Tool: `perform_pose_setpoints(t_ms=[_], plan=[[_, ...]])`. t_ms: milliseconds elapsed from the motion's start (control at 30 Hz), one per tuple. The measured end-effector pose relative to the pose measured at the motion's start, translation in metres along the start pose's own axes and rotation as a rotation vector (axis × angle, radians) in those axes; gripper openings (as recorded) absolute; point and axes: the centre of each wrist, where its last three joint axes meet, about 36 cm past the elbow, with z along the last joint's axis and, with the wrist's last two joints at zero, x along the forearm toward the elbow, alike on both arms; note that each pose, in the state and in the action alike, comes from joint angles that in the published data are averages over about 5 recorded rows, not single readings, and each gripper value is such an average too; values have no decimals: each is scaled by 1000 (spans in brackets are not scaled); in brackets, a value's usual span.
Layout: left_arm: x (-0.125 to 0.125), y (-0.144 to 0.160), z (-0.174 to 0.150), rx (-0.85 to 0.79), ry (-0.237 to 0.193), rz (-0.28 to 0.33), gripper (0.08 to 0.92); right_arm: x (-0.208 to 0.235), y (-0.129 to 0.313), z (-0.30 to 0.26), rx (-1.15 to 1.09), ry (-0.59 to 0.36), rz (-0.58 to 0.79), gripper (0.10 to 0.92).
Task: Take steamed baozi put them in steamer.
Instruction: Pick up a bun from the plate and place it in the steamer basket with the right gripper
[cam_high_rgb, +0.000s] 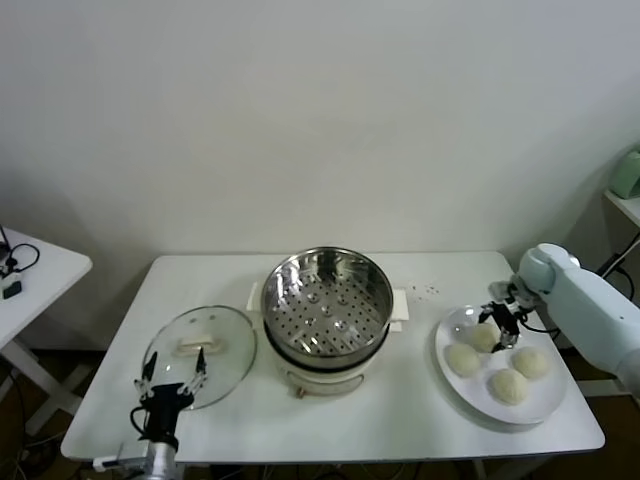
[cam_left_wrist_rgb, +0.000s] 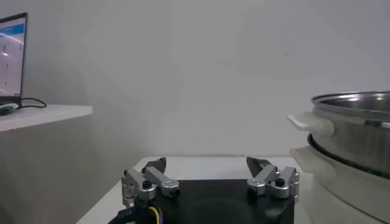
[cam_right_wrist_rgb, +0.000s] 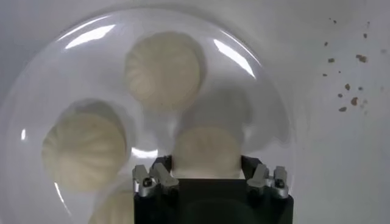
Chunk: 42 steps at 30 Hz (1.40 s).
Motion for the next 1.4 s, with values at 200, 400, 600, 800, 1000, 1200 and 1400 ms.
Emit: perform_pose_setpoints(t_ms=[200, 400, 600, 800, 1000, 1200, 1400], plan=[[0, 0, -1, 0, -1, 0, 823, 18, -4, 2, -21, -18, 27, 713], [2, 0, -1, 1, -1, 0, 823, 52, -13, -1, -10, -42, 60, 717], [5, 0, 0, 1, 3, 0, 823, 111, -37, -33, 92, -60, 115, 713], [6, -1, -1, 0, 2, 3, 823, 182, -62, -98, 289, -46, 179, 712], [6, -4, -2, -7, 4, 10, 823, 229, -71, -179, 527, 0, 218, 712], [4, -8, -2, -9, 5, 18, 823, 239, -72, -258, 771, 79, 229, 712], [3, -10, -5, -9, 5, 18, 823, 221, -75, -330, 985, 148, 220, 712]])
